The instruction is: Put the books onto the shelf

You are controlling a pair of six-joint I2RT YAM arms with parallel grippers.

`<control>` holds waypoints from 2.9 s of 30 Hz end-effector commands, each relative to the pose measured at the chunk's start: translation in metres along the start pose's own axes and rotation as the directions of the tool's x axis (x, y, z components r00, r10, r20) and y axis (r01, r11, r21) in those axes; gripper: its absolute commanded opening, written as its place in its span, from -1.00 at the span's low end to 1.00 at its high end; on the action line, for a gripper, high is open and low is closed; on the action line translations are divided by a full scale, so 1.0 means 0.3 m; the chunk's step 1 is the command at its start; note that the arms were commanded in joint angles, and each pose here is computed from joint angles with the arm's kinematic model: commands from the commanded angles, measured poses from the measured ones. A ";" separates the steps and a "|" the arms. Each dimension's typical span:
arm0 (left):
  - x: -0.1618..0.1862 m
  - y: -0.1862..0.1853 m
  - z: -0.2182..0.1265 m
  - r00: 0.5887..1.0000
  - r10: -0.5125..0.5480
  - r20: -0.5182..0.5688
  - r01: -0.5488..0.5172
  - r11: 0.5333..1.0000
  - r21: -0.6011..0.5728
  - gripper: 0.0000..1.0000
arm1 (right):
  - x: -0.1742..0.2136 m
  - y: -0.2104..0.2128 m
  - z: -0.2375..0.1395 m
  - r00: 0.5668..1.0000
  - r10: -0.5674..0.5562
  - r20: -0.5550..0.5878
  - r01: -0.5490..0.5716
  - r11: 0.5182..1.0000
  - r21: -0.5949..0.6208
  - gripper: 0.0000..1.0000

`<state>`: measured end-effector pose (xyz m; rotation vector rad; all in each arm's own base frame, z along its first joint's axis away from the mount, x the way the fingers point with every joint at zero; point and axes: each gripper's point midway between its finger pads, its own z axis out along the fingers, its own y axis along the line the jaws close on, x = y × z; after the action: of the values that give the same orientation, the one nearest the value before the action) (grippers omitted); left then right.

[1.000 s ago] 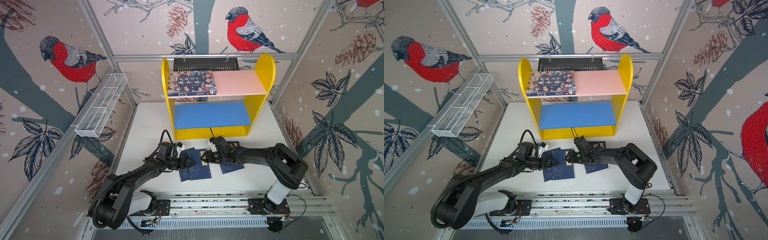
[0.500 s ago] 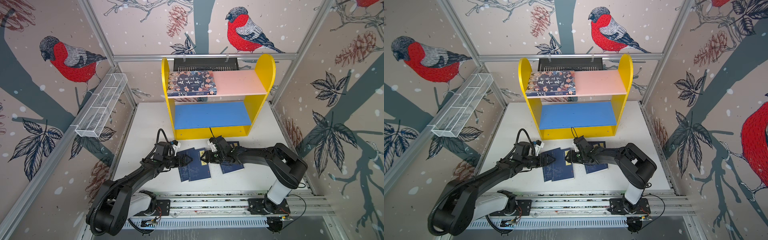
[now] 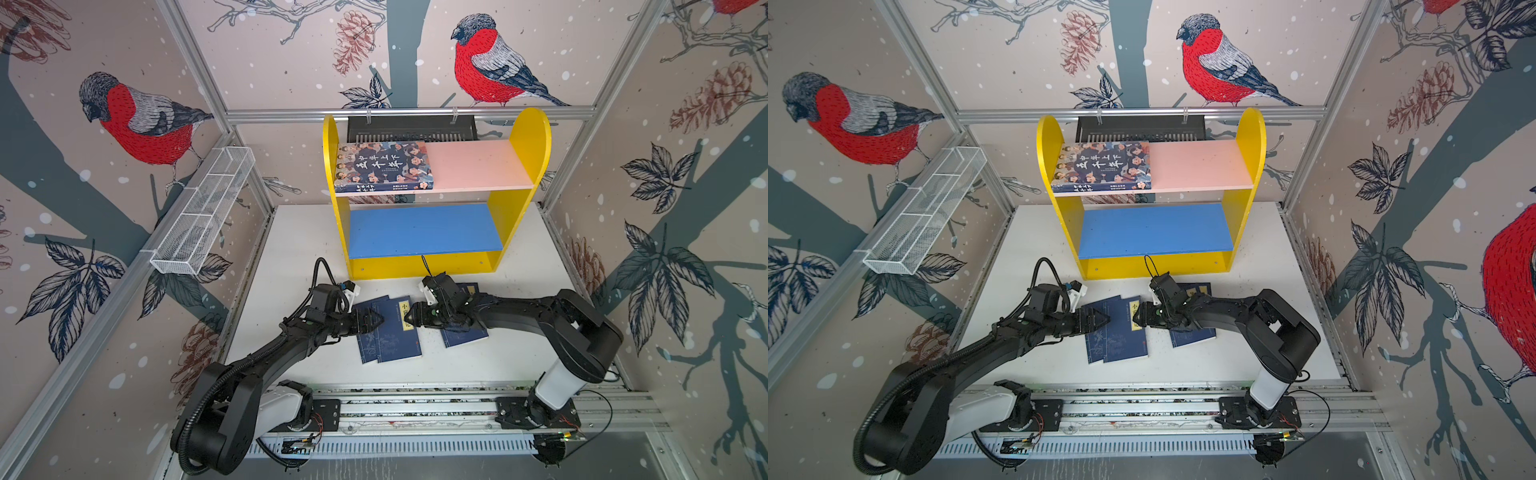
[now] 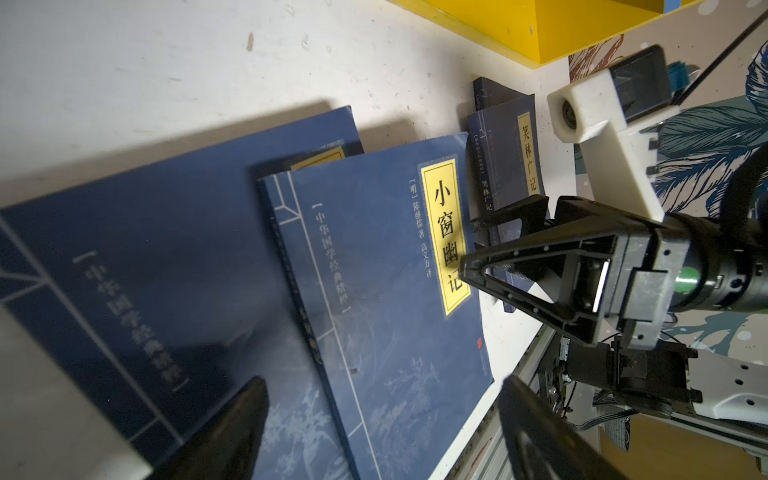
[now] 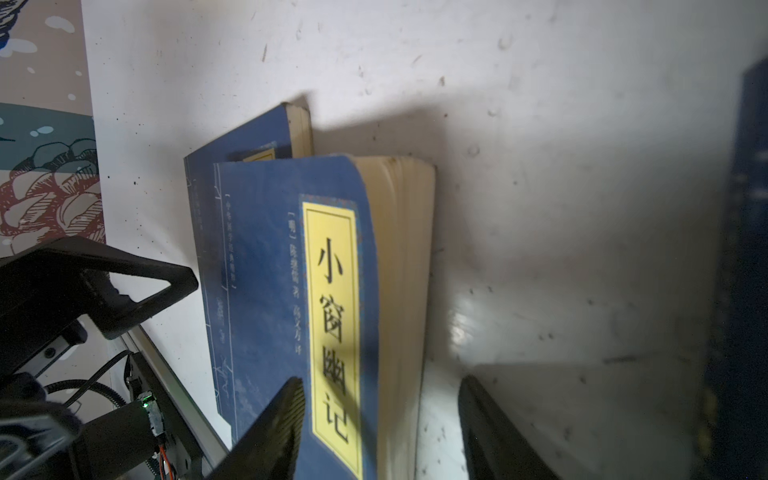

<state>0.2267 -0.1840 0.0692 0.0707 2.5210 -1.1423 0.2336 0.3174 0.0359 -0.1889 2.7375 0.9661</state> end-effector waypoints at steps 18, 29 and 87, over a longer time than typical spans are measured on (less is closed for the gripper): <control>0.064 0.044 0.070 0.987 -0.081 -0.136 0.081 0.997 -0.001 0.63 | 0.098 -0.002 -0.032 0.999 -0.004 -0.044 0.005 1.000 0.007 0.14; 0.083 0.002 0.084 0.986 -0.047 -0.161 0.057 0.997 0.059 0.60 | 0.122 0.025 -0.026 0.999 0.025 -0.041 -0.029 0.997 -0.078 -0.19; 0.010 0.033 0.027 0.998 -0.046 -0.030 0.046 0.999 -0.014 0.65 | 0.055 0.068 -0.084 0.998 0.051 -0.026 -0.055 0.982 -0.178 -0.35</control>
<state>0.2286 -0.1843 0.0579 0.0395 2.5606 -1.1481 0.2096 0.3176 0.0620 -0.1536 2.6828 1.2410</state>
